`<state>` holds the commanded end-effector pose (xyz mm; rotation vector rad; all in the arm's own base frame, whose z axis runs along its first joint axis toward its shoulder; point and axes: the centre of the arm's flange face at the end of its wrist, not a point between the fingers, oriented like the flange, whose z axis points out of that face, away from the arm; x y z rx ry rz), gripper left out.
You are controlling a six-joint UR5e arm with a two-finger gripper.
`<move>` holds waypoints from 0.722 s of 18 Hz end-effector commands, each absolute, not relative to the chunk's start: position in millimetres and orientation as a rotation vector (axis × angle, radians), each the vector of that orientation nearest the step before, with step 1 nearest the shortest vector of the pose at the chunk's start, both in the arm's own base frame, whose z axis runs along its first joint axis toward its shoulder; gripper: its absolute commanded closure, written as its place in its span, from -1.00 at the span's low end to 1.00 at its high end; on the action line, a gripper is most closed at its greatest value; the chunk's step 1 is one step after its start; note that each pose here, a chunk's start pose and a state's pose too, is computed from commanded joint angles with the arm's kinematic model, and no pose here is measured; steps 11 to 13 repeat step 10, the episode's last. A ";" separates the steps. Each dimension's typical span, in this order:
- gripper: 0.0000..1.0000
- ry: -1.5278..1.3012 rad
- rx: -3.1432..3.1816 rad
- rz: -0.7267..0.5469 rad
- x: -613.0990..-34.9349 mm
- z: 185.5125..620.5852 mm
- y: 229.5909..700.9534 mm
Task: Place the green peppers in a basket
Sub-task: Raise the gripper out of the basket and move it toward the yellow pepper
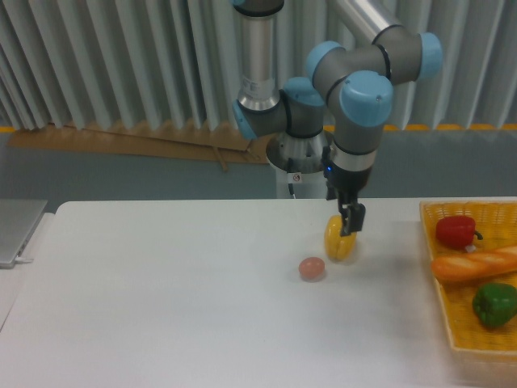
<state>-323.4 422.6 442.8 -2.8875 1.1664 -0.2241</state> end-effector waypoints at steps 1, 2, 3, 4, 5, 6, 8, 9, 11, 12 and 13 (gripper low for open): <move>-1.00 1.167 -2.888 -0.217 -320.0 447.2 419.8; -1.00 1.168 -2.889 -0.216 -317.1 449.9 417.4; -1.00 1.165 -2.890 -0.209 -316.0 452.2 416.6; -1.00 1.165 -2.888 -0.195 -315.9 454.9 416.5; -1.00 1.166 -2.884 -0.177 -314.9 458.5 415.9; -1.00 1.165 -2.880 -0.161 -314.3 462.0 415.6; -1.00 1.165 -2.877 -0.129 -316.7 466.3 417.3; -1.00 1.160 -2.882 -0.120 -316.3 465.6 416.6; -1.00 1.161 -2.889 -0.113 -317.5 465.2 416.6; -1.00 1.161 -2.889 -0.113 -317.5 465.2 416.6; -1.00 1.161 -2.889 -0.113 -317.5 465.2 416.6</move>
